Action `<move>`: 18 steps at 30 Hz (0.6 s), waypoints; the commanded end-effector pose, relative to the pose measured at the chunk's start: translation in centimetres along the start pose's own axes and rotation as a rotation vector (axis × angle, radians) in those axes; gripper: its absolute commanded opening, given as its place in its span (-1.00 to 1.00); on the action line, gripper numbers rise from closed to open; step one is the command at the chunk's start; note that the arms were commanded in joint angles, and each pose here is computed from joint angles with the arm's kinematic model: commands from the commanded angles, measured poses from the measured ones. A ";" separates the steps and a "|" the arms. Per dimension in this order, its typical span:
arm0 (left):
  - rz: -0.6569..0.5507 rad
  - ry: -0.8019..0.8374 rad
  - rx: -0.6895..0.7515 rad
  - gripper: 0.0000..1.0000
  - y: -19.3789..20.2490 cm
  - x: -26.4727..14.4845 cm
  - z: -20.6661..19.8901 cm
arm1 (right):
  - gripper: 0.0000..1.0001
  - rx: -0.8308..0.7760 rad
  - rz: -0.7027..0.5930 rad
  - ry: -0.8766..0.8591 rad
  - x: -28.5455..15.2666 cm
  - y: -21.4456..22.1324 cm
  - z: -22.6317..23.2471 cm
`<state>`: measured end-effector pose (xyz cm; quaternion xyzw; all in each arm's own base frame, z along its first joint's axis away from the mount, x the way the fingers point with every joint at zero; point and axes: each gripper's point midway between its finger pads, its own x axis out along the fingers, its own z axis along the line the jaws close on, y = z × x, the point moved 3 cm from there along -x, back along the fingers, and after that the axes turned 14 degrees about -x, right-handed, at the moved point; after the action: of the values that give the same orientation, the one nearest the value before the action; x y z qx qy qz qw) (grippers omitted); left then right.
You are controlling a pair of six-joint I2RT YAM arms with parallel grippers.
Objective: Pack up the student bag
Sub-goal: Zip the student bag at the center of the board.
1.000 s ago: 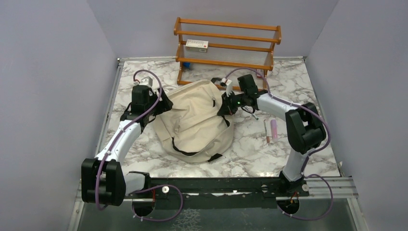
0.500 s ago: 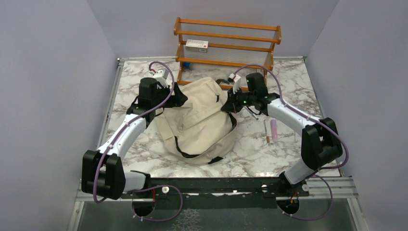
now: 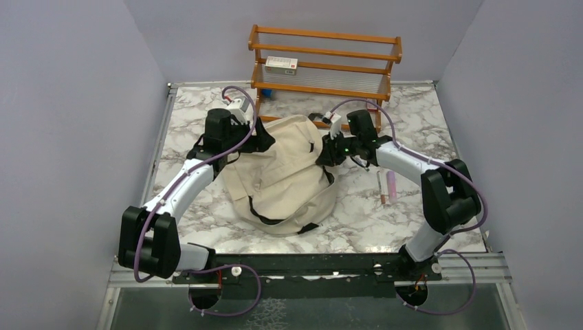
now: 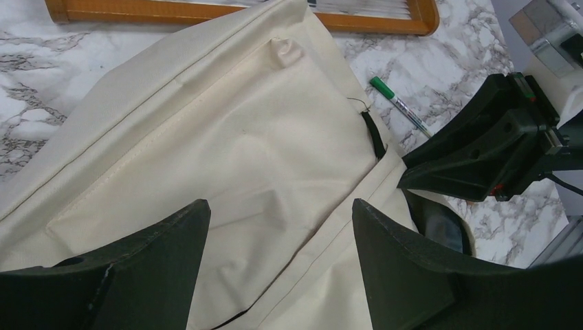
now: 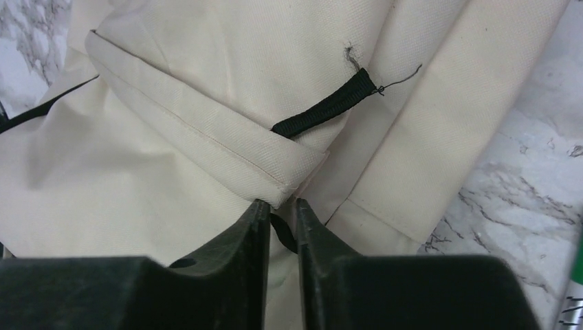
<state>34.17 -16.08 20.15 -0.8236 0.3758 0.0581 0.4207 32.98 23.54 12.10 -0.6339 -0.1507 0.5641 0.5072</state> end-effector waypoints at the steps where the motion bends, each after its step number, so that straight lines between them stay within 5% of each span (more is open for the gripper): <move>1: -0.003 0.031 0.019 0.54 0.2 -0.3 -0.5 | -0.43 -0.033 -0.021 0.041 0.7 -0.6 -1.3; 10: 0.009 0.025 0.008 0.54 0.6 -0.1 -0.1 | -0.09 -0.032 0.020 0.029 1.0 0.8 -1.2; 18: 0.018 0.024 0.003 0.54 0.9 0.1 0.1 | -0.03 -0.030 0.032 0.008 1.0 1.5 -0.7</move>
<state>33.83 -16.02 19.37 -0.8220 0.3802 0.0661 0.4188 33.41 23.38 10.83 -0.6421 -0.1436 0.5655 0.4972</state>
